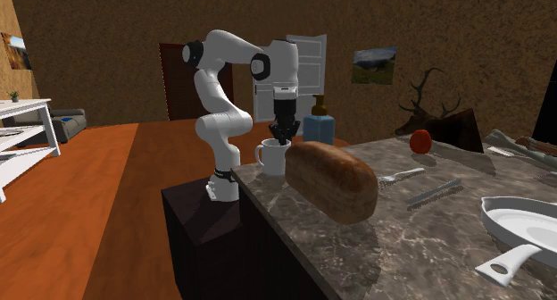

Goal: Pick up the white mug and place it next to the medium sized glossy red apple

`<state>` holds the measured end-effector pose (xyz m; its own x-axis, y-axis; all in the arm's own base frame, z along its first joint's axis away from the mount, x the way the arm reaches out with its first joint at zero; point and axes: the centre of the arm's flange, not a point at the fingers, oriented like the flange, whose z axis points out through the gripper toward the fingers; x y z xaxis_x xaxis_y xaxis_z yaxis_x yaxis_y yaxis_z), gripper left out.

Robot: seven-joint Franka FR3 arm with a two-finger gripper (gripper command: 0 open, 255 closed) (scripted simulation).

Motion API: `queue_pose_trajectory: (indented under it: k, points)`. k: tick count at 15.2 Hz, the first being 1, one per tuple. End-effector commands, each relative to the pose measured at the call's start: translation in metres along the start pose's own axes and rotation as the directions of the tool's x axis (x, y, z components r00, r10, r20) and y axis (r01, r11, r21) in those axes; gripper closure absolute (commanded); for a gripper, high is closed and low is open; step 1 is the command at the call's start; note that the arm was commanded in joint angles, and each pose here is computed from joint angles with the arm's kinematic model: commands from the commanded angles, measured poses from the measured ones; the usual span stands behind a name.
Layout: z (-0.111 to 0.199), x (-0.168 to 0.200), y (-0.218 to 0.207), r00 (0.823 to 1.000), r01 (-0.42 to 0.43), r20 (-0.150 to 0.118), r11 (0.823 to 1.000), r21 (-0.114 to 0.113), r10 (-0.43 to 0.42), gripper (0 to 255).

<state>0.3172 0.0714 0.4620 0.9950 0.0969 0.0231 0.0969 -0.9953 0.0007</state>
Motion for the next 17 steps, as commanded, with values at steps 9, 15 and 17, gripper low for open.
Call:
queue_pose_trajectory:
  k: [9, 15, 17]
  points:
    - [-0.037, 0.001, 0.000, 1.000, 0.000, 0.000, 1.000, 0.000, 0.000, 255]
    - [-0.068, 0.002, 0.000, 1.000, 0.000, 0.000, 1.000, 0.000, 0.000, 255]
    - [-0.079, 0.002, 0.000, 1.000, 0.000, 0.000, 1.000, 0.000, 0.000, 255]
